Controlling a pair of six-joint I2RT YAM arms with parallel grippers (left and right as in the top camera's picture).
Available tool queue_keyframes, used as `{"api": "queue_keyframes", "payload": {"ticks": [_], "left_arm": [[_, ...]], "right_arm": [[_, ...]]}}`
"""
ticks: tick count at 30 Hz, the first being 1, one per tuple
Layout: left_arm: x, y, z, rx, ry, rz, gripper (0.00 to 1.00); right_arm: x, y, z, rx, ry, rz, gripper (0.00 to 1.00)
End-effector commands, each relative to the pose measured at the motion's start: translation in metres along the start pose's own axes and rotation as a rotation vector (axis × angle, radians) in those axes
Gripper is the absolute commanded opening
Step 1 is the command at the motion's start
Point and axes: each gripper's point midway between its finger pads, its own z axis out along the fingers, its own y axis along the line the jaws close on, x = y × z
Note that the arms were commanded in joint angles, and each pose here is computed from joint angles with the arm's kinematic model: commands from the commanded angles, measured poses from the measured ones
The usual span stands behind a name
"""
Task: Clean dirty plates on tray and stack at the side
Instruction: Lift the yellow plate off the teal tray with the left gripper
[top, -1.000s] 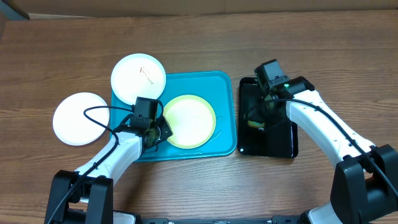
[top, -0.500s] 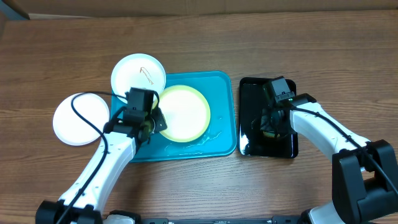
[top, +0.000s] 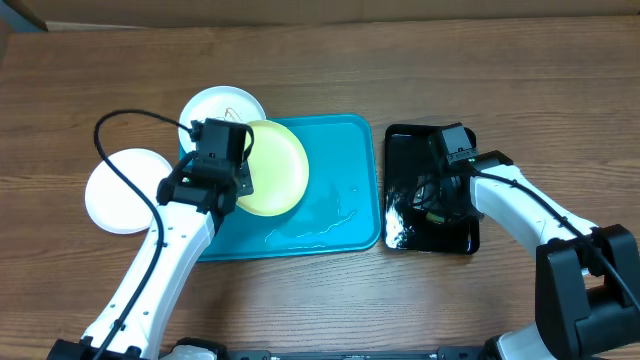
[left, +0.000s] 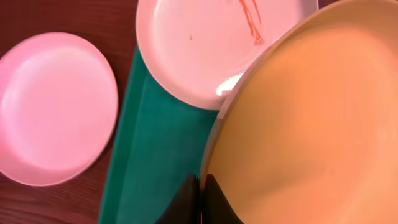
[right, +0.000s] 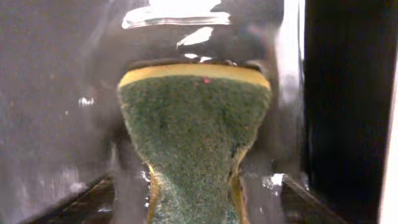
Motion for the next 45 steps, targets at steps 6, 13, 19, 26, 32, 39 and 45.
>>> {"api": "queue_keyframes", "payload": {"ticks": [6, 13, 19, 26, 32, 39, 45], "left_arm": [[-0.040, -0.005, -0.048, -0.204, -0.226, 0.142, 0.04], [-0.048, -0.032, -0.102, -0.387, -0.462, 0.291, 0.04], [-0.051, -0.058, -0.135, -0.438, -0.591, 0.407, 0.04], [-0.054, -0.071, -0.157, -0.483, -0.661, 0.474, 0.04], [-0.063, -0.078, -0.173, -0.532, -0.697, 0.528, 0.04], [-0.067, -0.085, -0.179, -0.520, -0.712, 0.550, 0.04], [-0.060, -0.110, -0.162, -0.301, -0.705, 0.487, 0.04]], "right_arm": [[-0.001, -0.003, 0.000, 0.009, -0.005, 0.000, 1.00], [-0.003, -0.002, 0.000, 0.006, -0.012, 0.001, 1.00], [-0.003, -0.002, 0.000, 0.005, -0.014, 0.001, 1.00], [-0.003, -0.002, 0.000, 0.005, -0.014, 0.001, 1.00], [-0.003, -0.002, 0.000, 0.005, -0.014, 0.001, 1.00], [-0.003, -0.002, 0.000, 0.005, -0.014, 0.001, 1.00], [-0.003, -0.002, 0.000, 0.005, -0.014, 0.001, 1.00]]}}
